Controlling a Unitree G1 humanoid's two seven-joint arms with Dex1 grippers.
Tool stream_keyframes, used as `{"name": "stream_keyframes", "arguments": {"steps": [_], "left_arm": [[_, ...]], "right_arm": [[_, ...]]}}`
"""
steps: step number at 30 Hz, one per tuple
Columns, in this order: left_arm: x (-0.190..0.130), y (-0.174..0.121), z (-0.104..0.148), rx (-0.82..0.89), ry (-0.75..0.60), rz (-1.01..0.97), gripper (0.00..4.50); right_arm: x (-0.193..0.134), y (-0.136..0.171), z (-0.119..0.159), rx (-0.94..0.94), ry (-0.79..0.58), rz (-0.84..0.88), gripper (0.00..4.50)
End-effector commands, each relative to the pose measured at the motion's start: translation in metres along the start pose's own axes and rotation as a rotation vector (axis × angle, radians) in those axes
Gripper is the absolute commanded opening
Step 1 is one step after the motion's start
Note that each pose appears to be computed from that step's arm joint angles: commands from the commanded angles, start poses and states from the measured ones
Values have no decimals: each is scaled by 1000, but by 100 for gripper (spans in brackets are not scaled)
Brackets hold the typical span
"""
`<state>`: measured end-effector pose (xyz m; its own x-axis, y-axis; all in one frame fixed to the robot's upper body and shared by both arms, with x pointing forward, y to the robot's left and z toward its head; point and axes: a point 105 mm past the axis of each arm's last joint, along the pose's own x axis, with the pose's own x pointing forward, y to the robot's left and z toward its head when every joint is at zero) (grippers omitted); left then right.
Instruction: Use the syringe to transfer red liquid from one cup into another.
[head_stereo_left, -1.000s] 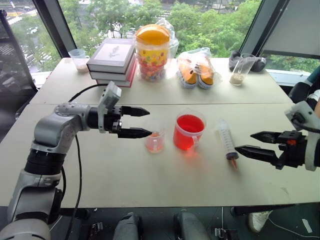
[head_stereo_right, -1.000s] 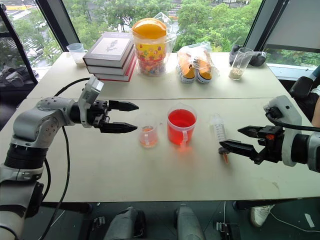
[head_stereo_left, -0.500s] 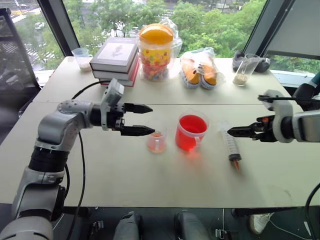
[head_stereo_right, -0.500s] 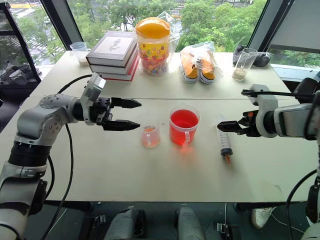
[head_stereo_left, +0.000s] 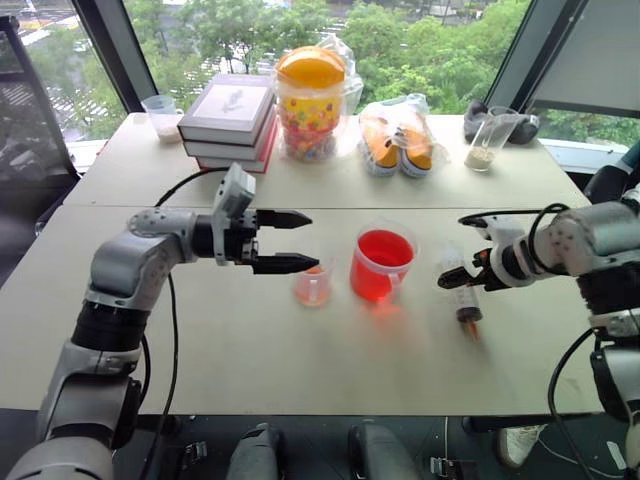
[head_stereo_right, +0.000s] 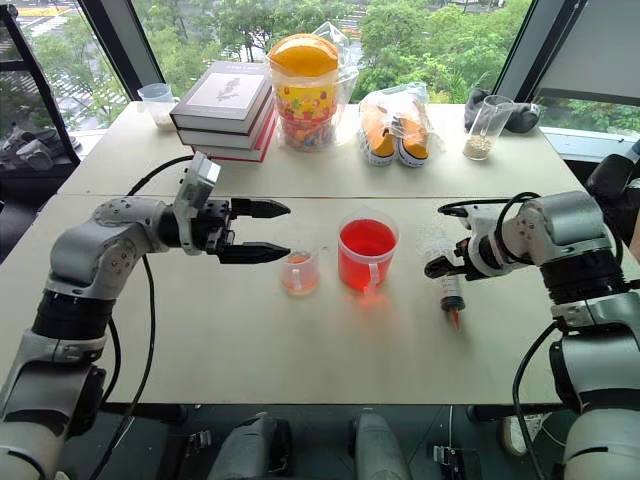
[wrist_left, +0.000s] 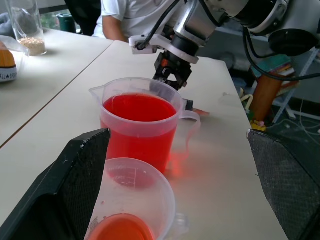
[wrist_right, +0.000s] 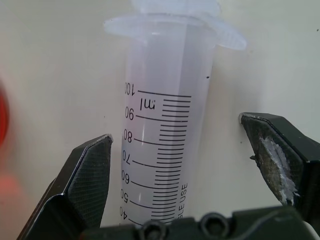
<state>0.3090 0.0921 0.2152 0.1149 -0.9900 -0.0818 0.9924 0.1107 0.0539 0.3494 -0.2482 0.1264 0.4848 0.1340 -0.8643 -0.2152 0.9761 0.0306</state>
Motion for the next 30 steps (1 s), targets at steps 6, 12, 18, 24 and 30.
{"name": "stream_keyframes", "arguments": {"steps": [6,12,18,24,30], "left_arm": [[2,-5,4,47,-30,13,450],[-1,-4,6,51,-25,20,450],[-2,0,15,78,-11,13,450],[0,6,20,103,13,-12,450],[4,10,28,118,12,-44,450]], "right_arm": [[10,2,15,-100,-6,-17,160],[-3,-7,20,-58,-37,-25,140],[-79,-10,73,-3,-440,-9,140],[-164,36,107,-66,-950,152,140],[-200,97,104,-182,-1374,377,140]]}}
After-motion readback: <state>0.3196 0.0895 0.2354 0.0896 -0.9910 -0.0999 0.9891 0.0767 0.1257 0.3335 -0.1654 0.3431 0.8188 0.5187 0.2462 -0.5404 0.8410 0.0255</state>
